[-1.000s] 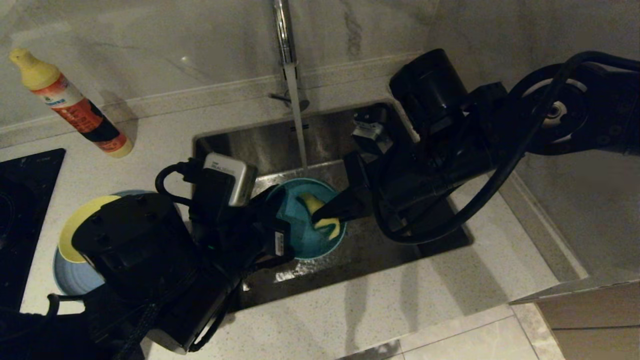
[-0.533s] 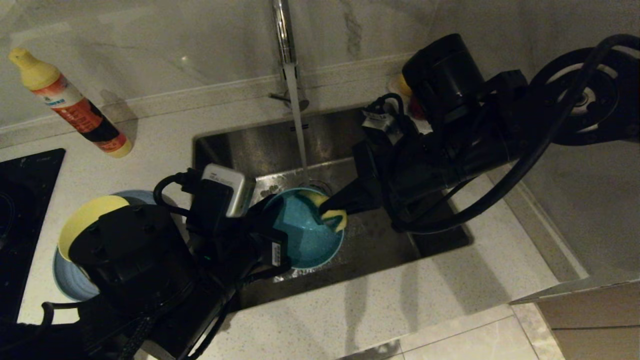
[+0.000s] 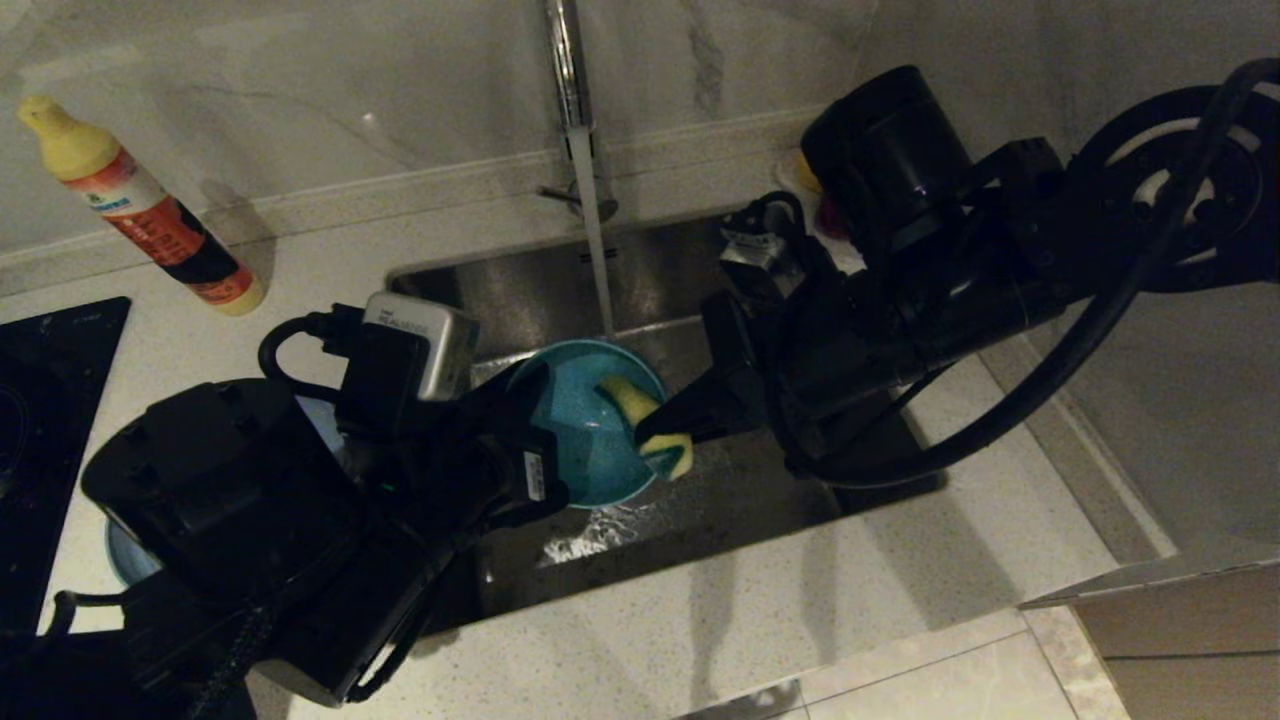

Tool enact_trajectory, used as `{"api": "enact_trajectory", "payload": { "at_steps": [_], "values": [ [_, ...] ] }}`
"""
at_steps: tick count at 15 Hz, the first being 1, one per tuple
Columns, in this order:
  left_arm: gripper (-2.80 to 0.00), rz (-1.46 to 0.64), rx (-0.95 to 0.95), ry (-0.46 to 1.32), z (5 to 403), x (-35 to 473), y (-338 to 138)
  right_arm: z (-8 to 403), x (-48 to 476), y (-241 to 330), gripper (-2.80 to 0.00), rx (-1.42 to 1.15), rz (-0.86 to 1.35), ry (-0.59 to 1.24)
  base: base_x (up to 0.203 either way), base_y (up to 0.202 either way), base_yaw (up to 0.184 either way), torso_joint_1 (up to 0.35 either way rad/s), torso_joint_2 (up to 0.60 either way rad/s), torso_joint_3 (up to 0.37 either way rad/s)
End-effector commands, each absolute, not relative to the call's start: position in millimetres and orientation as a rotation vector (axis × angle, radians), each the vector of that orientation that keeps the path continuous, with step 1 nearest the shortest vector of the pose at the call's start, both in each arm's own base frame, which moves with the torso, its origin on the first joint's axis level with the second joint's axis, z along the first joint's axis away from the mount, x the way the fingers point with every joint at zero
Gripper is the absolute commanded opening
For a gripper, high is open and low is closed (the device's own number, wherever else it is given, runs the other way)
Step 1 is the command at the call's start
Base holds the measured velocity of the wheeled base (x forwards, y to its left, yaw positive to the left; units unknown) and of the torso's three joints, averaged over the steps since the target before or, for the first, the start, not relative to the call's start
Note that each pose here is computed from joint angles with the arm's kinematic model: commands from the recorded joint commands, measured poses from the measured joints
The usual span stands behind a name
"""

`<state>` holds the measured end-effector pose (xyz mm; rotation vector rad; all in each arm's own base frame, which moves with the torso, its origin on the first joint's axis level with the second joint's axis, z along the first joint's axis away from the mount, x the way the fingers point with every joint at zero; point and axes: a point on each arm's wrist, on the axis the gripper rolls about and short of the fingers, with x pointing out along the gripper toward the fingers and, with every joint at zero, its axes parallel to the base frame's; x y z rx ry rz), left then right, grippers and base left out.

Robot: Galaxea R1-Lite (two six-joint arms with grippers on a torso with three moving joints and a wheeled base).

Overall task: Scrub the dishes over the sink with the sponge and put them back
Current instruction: Wipe the bowl

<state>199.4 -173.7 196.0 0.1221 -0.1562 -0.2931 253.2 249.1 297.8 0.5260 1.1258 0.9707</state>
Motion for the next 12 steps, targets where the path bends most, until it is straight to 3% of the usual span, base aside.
{"api": "enact_trajectory", "payload": {
  "at_steps": [1, 12],
  "values": [
    [-2.80, -0.281, 0.104, -0.180, 202.7, 202.2, -174.5, 294.1, 247.3, 258.5, -2.80, 0.511, 0.991, 1.154, 0.000, 0.000, 0.000, 0.000, 0.00, 0.000],
    [-2.80, -0.258, 0.090, -0.197, 208.8, 203.0, -164.6, 290.9, 256.2, 262.0, -2.80, 0.516, 0.997, 1.123, 0.000, 0.000, 0.000, 0.000, 0.00, 0.000]
  ]
}}
